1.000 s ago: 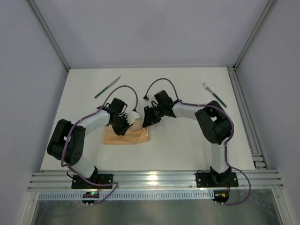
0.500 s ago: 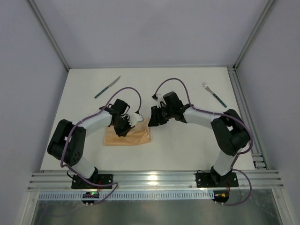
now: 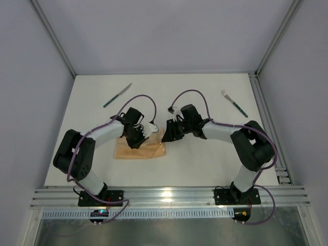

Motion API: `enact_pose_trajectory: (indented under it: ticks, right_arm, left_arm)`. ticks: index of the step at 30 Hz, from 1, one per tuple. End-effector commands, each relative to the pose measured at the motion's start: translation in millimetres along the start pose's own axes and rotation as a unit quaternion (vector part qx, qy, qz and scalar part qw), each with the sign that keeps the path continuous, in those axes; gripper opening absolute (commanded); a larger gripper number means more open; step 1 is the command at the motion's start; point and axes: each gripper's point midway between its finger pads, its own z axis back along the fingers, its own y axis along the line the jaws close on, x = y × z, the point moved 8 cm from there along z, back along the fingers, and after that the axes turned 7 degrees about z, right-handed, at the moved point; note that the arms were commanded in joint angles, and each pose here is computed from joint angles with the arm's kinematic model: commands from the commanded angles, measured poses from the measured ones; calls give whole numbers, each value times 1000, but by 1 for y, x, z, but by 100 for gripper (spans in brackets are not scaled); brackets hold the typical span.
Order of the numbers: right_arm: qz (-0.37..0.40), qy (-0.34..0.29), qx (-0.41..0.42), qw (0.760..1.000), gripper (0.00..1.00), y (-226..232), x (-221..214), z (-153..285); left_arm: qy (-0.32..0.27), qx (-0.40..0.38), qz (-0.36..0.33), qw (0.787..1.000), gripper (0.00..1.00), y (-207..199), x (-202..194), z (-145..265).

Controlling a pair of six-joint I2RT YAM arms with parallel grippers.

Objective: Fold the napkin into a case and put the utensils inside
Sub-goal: Fold the lower triangle-folded napkin at the center of the board.

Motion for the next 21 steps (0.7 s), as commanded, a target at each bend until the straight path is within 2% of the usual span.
enact_pose_trajectory:
  ticks: [1,6,10,14,16,17,20,21]
  right_arm:
    - [17,-28,25,999,37,10,13,2]
    - [26,-15,24,999,34,13,13,4]
    - [9,13,-1,1000,41,4,-9,-7]
    - [1,12,-3,1000,41,-1,-13,-16]
    - [1,9,-5,1000,36,-3,-11,-18]
    - [1,9,-8,1000,27,-5,-12,-19]
    - [-2,7,-14,1000,11,-8,-11,-23]
    - [-5,8,-15,1000,8,-9,-12,-25]
  left_arm:
    - [0,3,8,1000,10,2,6,1]
    - [1,8,11,1000,11,4,8,1]
    - [-3,11,14,1000,12,4,9,2]
    - [1,9,16,1000,13,3,7,0]
    - [1,10,16,1000,13,4,7,0]
    - [3,10,16,1000,13,3,6,0]
    - [-1,12,17,1000,15,3,7,1]
    - [-5,14,18,1000,17,3,8,3]
